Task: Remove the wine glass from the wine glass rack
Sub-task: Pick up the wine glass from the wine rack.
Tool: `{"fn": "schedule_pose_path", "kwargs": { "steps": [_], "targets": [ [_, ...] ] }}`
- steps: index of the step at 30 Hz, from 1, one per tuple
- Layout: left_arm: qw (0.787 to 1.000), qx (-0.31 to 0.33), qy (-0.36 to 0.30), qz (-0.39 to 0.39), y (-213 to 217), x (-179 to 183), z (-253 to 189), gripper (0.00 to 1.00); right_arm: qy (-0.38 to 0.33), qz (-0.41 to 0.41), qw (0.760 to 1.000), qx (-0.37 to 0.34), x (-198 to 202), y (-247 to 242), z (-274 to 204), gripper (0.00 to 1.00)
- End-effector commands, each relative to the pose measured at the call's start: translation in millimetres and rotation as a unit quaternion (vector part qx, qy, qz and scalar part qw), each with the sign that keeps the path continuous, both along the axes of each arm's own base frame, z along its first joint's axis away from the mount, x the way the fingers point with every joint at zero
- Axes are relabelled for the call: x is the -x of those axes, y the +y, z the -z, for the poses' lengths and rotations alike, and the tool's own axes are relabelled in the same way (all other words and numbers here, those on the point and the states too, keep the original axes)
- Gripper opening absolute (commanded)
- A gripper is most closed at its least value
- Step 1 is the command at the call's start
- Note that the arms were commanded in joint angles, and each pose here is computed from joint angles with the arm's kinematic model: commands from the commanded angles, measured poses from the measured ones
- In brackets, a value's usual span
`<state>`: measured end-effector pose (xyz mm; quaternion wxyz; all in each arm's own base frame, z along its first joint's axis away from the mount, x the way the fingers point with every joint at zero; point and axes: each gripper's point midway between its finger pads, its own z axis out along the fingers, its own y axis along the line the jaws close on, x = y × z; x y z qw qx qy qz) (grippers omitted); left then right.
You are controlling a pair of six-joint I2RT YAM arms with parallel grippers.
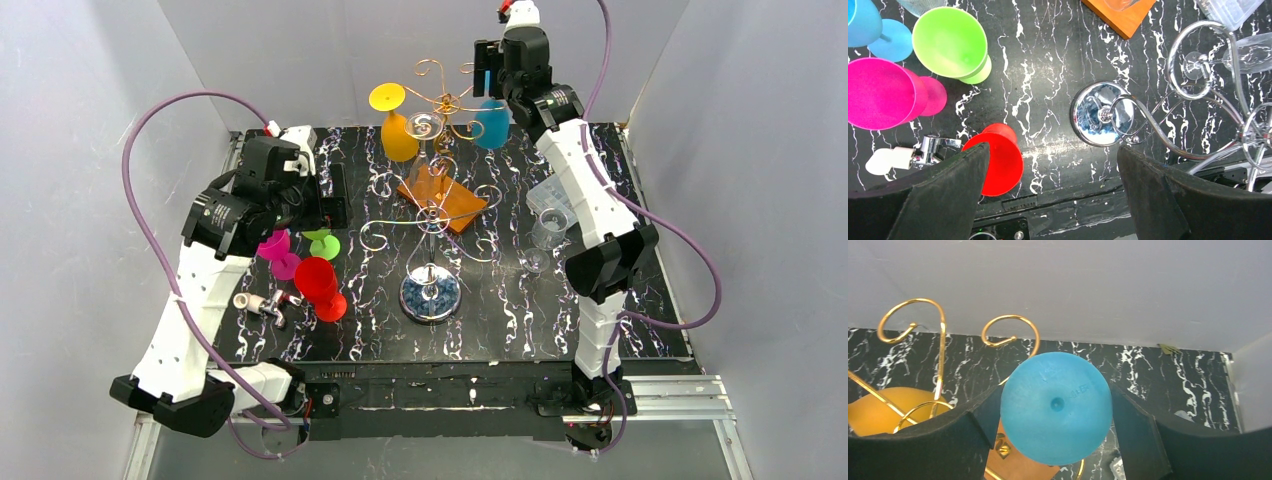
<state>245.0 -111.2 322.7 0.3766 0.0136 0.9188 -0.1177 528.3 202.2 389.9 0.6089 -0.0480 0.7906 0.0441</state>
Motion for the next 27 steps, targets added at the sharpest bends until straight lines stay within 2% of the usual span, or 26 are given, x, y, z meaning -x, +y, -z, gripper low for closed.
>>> {"fn": "schedule_pose_path", "kwargs": {
  "steps": [1, 12, 18, 27],
  "targets": [
    [1.000, 0.020, -0.024, 0.007, -5.1, -3.9, -19.4, 0.98, -0.062, 0.051, 0.997, 0.002, 3.1, -29.2, -47.6, 0.61],
    [0.995, 0.069, -0.073, 0.018, -24.0, -23.7, -63.2, 0.98, -0.064, 0.114, 0.991, 0.017, 23.6, -70.1, -62.8, 0.61],
    [0.979, 0.166, -0.105, 0.054, -64.0, -44.2, -104.6, 0.98, -0.071, 0.142, 0.987, -0.002, 55.8, -91.5, -86.7, 0.60],
    [0.934, 0.316, -0.120, 0.112, -128.6, -79.3, -154.3, 0.96, -0.131, 0.118, 0.981, -0.083, 130.6, -111.5, -155.8, 0.60]
  ]
}}
